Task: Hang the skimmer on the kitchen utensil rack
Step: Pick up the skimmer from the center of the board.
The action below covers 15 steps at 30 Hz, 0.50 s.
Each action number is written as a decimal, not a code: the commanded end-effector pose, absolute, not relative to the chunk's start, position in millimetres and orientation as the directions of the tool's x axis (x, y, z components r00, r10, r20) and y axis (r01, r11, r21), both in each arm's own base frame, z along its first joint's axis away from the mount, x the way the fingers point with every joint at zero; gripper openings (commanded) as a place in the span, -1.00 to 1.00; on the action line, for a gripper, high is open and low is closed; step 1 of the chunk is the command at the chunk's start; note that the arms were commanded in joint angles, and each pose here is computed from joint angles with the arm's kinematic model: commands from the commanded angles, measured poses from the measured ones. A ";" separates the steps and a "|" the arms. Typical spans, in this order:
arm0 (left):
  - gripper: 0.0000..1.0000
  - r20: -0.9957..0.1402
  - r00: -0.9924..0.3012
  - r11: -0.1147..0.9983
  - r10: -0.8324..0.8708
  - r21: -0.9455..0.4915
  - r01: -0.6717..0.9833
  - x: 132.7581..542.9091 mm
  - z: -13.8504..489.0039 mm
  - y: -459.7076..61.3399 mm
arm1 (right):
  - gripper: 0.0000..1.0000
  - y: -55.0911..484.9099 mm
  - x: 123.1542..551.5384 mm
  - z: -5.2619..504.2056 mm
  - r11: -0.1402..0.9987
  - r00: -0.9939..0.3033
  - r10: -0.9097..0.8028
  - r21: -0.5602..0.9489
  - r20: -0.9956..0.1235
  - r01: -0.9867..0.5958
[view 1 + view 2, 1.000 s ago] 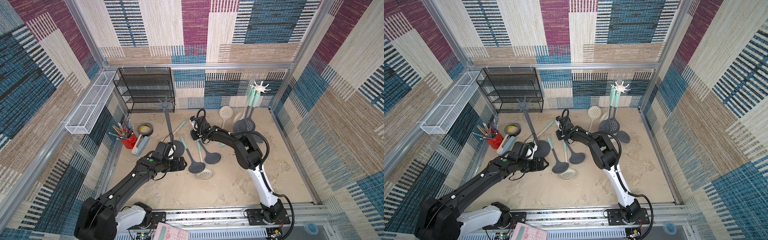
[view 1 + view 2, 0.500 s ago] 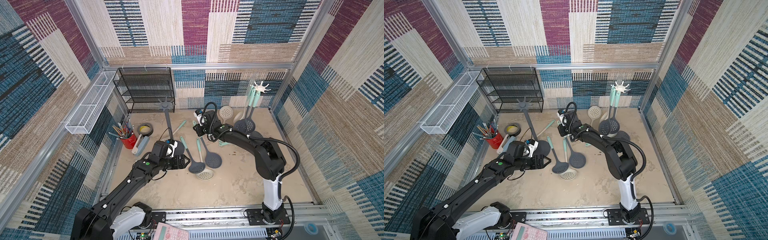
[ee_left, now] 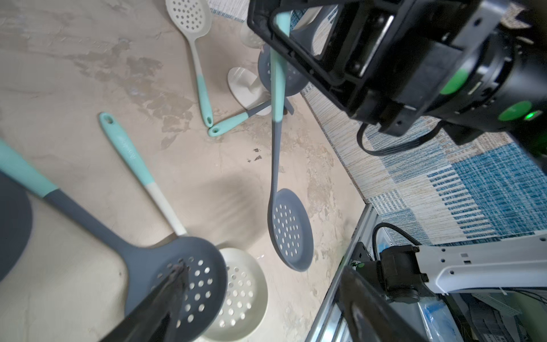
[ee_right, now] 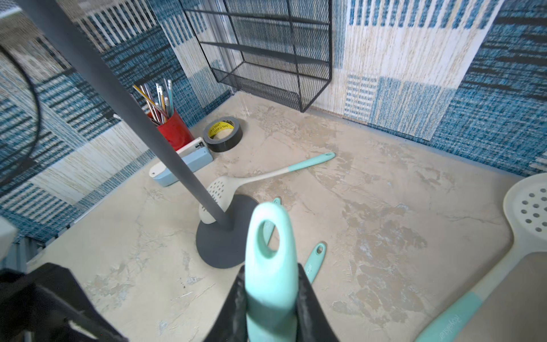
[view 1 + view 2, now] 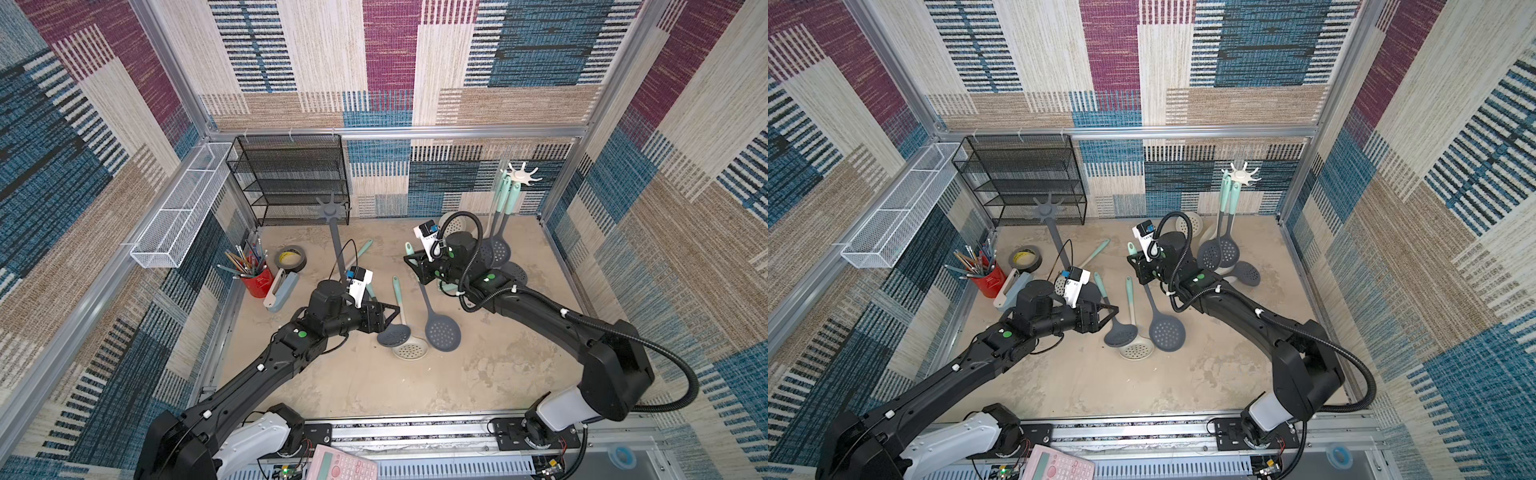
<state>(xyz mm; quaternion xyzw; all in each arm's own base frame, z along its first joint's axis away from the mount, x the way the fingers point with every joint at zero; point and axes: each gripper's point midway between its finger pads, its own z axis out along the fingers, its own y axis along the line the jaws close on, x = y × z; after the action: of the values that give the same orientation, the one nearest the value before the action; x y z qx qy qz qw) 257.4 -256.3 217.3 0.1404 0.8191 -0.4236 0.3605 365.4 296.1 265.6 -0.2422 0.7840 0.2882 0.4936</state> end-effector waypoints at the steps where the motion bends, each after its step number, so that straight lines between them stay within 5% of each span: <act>1: 0.63 -0.803 -0.583 0.556 -0.118 -0.540 0.631 270.0 250.1 -273.4 | -0.70 294.8 354.5 291.7 0.687 -0.364 -0.020 0.251 -0.931 -0.681; 15: 0.39 -0.896 -0.418 0.448 -0.150 -0.439 0.779 291.9 289.0 -325.6 | -0.69 276.0 317.0 324.9 0.644 -0.350 0.074 0.312 -0.934 -0.698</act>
<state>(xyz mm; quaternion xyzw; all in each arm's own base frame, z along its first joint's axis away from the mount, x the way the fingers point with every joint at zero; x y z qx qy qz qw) 286.6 -319.0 263.7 0.2066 0.7348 -0.4668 0.4467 320.8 276.0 312.5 -0.2194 0.7485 0.3474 0.5205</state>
